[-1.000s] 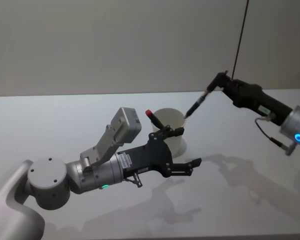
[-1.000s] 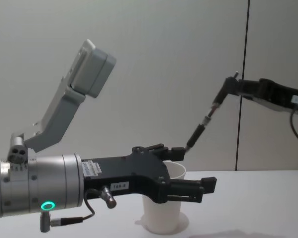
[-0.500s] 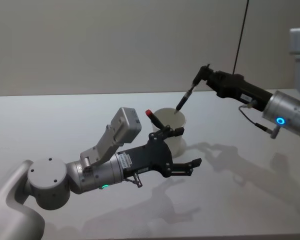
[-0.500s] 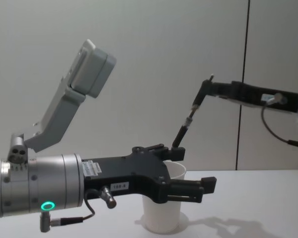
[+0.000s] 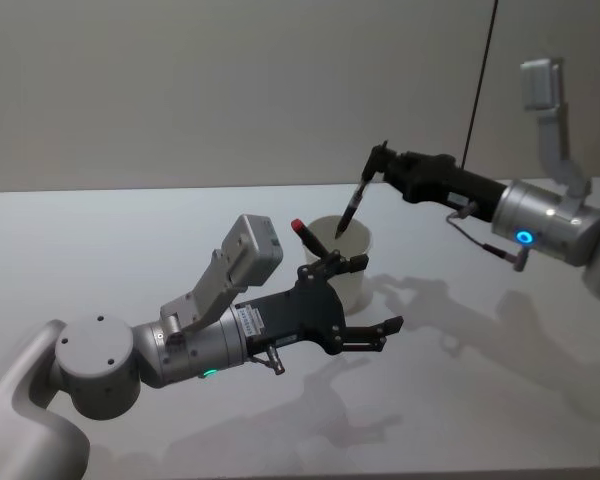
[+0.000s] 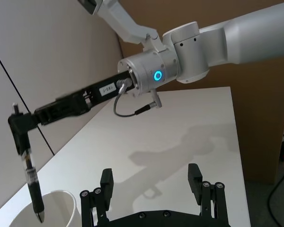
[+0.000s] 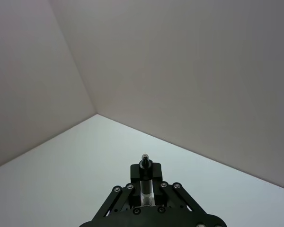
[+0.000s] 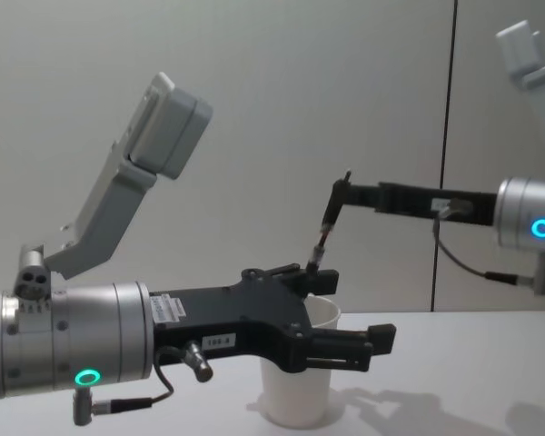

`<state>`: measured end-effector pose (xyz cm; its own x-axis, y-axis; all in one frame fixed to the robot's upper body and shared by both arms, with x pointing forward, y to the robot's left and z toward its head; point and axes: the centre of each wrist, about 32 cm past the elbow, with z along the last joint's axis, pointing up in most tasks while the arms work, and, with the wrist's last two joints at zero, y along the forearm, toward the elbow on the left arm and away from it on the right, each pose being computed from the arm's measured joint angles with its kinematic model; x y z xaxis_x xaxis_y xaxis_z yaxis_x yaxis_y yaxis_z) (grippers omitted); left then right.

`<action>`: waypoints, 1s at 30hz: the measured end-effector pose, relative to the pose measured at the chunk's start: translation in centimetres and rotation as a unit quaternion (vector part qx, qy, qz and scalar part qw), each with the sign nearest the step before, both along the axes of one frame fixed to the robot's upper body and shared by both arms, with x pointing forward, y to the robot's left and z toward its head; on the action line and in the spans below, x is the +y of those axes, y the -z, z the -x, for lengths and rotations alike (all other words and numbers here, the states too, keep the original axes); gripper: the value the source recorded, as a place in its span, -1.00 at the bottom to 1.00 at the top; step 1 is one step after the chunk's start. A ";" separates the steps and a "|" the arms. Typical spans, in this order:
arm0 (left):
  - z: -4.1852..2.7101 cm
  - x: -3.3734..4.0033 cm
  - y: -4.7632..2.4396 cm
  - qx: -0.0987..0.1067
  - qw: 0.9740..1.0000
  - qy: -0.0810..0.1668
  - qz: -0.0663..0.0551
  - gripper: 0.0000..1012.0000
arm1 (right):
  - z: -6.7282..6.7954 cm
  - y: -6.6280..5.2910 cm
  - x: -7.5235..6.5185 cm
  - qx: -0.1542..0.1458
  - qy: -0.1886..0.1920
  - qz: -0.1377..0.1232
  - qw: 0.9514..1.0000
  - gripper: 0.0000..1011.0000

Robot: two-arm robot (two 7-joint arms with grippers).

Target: Place the pen into the pen holder.

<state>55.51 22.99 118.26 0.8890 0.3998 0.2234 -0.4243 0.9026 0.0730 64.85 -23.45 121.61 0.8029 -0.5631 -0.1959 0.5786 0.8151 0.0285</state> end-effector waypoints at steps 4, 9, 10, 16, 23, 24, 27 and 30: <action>0.00 0.00 0.00 0.000 1.000 0.000 0.000 0.98 | -0.4 0.3 0.7 0.004 -0.002 0.014 1.000 -0.74; 0.00 0.00 0.00 0.000 1.000 0.000 0.000 0.98 | -0.7 0.7 1.4 0.008 -0.005 0.027 1.000 -0.74; 0.00 0.00 0.00 0.000 1.000 0.000 0.000 0.98 | -0.7 0.8 1.6 0.009 -0.005 0.032 0.999 -0.74; 0.00 0.00 0.00 0.000 1.000 0.000 0.000 0.98 | -0.9 1.2 2.2 0.013 -0.007 0.046 0.999 -0.60; 0.00 0.00 0.00 0.000 1.000 0.000 0.000 0.98 | -1.1 1.5 2.6 0.016 -0.008 0.054 0.998 -0.18; 0.00 0.00 0.00 0.000 1.000 0.000 0.000 0.98 | -1.1 1.5 2.7 0.016 -0.008 0.054 0.998 -0.14; 0.00 0.00 0.00 0.000 1.000 0.000 0.000 0.98 | -1.1 1.5 2.7 0.016 -0.008 0.054 0.998 0.05; 0.00 0.00 0.00 0.000 1.000 0.000 0.000 0.98 | -1.2 1.5 2.8 0.017 -0.009 0.054 0.998 0.26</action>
<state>55.51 22.99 118.26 0.8890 0.3998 0.2234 -0.4242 0.9026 0.0730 66.00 -20.64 120.08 0.8067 -0.5682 -0.1622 0.5633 0.8224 -0.0794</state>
